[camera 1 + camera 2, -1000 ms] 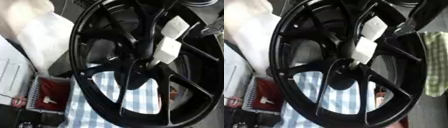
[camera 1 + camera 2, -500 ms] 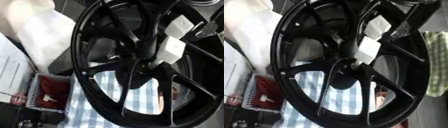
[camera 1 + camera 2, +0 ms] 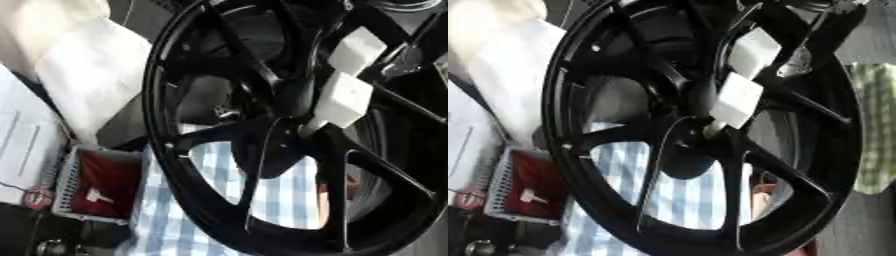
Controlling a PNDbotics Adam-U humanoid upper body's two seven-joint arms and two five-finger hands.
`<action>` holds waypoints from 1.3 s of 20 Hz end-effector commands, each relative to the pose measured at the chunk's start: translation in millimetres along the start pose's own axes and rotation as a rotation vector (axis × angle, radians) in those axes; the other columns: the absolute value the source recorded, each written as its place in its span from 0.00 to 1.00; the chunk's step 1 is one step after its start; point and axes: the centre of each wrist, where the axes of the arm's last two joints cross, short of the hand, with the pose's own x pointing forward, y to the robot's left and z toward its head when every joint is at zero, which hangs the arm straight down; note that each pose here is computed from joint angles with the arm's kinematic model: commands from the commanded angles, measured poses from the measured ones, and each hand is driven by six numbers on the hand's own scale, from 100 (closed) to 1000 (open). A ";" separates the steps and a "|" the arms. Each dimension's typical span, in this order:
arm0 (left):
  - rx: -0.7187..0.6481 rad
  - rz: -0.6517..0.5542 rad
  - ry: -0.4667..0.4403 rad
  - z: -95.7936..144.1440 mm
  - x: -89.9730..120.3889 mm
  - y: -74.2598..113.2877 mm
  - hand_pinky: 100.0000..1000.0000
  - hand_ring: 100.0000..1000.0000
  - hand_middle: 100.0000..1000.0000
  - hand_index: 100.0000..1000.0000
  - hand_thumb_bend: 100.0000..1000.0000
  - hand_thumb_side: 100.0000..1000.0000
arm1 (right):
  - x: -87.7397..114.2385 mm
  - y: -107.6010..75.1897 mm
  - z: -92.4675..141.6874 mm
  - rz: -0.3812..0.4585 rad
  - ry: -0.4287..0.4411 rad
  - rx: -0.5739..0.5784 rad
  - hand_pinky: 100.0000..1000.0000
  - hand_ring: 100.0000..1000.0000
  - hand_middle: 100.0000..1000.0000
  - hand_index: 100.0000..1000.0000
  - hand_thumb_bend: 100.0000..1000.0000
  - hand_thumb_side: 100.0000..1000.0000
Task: Pull the pin out of the wheel hub.
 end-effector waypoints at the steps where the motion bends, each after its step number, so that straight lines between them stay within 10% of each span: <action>1: 0.003 -0.006 -0.029 -4.1 8.4 3.2 0.73 0.73 0.65 0.74 0.23 0.75 | 1.5 -11.0 8.2 0.034 -0.007 -0.007 0.87 0.83 0.71 0.70 0.36 0.00; 18: 0.007 -0.008 -0.019 -4.7 6.7 4.0 0.73 0.73 0.66 0.74 0.22 0.77 | -2.0 -10.0 10.7 0.002 -0.003 -0.092 0.83 0.72 0.48 0.46 0.09 0.00; 26: 0.009 -0.010 -0.024 -4.9 7.5 5.3 0.73 0.73 0.66 0.74 0.21 0.77 | -1.6 -14.7 14.3 0.014 0.015 -0.174 0.82 0.69 0.45 0.43 0.12 0.00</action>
